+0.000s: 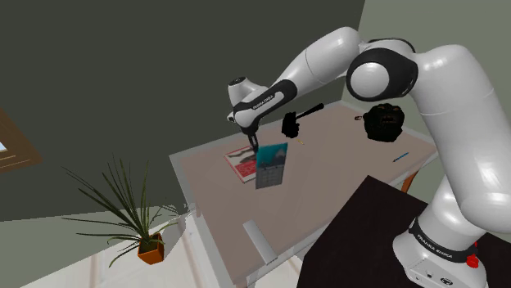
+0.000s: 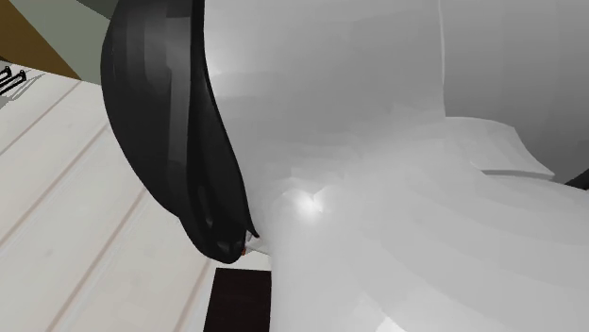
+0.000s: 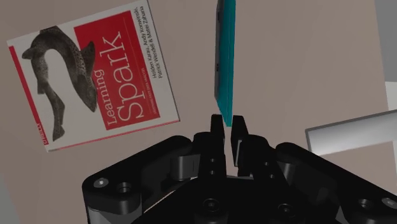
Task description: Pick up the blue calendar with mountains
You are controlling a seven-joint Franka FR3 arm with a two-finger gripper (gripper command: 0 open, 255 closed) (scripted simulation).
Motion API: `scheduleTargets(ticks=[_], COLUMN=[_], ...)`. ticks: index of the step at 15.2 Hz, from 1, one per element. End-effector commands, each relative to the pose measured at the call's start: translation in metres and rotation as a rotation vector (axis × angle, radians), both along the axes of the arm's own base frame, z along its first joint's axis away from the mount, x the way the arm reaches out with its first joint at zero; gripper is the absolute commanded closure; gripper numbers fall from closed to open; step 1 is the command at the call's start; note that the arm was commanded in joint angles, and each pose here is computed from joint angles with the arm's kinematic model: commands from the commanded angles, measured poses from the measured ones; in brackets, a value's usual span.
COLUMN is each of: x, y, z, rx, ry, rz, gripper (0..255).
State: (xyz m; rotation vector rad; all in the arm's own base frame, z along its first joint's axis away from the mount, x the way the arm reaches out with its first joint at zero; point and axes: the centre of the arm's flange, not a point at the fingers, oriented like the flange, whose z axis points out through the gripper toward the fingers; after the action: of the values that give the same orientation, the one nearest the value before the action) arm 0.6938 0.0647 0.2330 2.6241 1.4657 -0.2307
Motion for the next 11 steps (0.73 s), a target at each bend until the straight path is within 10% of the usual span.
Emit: scheduleTargets(ticks=[1, 11], x=[0.0, 0.001], y=[0.0, 0.0], z=[0.01, 0.063], rx=[0.0, 0.0], ry=[0.0, 0.0], rz=[0.0, 0.0], gripper=[255, 255])
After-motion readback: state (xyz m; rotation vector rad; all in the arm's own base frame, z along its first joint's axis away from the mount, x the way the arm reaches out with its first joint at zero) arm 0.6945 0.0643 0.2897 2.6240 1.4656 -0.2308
